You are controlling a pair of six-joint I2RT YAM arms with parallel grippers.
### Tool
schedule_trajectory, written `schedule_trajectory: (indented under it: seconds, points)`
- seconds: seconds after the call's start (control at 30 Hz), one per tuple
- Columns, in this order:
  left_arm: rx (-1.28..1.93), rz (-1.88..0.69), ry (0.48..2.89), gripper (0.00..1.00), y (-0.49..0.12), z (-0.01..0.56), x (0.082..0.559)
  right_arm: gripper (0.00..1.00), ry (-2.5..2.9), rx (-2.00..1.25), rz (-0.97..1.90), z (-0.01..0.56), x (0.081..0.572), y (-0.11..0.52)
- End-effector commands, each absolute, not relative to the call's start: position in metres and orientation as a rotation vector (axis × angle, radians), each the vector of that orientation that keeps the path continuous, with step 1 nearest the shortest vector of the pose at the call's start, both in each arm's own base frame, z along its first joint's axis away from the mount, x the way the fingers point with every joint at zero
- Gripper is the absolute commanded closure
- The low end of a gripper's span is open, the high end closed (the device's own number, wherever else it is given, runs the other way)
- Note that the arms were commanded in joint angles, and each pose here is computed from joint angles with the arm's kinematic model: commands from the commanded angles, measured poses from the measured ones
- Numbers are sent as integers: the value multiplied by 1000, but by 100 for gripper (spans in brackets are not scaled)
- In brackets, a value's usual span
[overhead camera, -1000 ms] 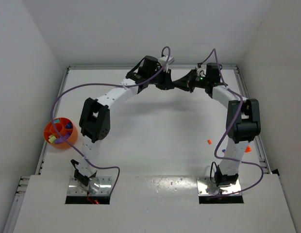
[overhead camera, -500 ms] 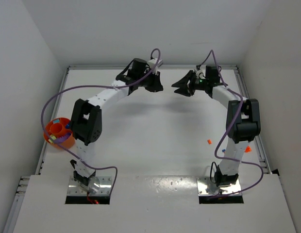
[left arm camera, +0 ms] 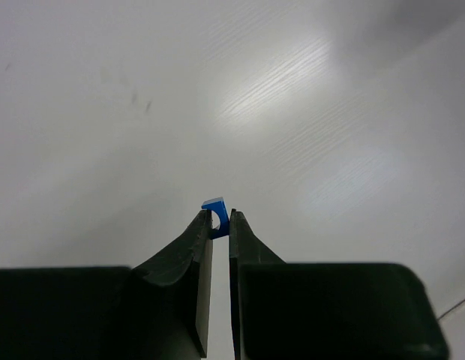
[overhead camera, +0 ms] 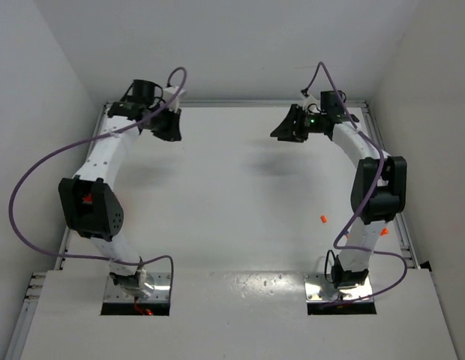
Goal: Sort the legos into containers by color
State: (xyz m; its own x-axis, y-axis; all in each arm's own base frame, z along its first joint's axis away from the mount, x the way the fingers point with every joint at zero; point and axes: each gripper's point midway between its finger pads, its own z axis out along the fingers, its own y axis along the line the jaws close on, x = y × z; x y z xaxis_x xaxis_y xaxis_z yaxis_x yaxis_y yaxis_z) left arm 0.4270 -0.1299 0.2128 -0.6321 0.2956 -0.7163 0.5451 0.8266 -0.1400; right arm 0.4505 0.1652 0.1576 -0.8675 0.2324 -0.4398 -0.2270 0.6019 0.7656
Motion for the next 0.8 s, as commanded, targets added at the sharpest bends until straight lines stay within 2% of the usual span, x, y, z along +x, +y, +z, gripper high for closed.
schedule_trajectory:
  seconds: [0.0,0.4,0.77]
  points:
    - [657,-293,2355,100,-66,234,391,53,2277,-199,1064,175,449,153]
    - [538,-110,2569,100,74,233,322,53,2296,-230,1027,158,445,149]
    - [598,-8,2760,100,109,185,284,53,2334,-249,996,146,443,145]
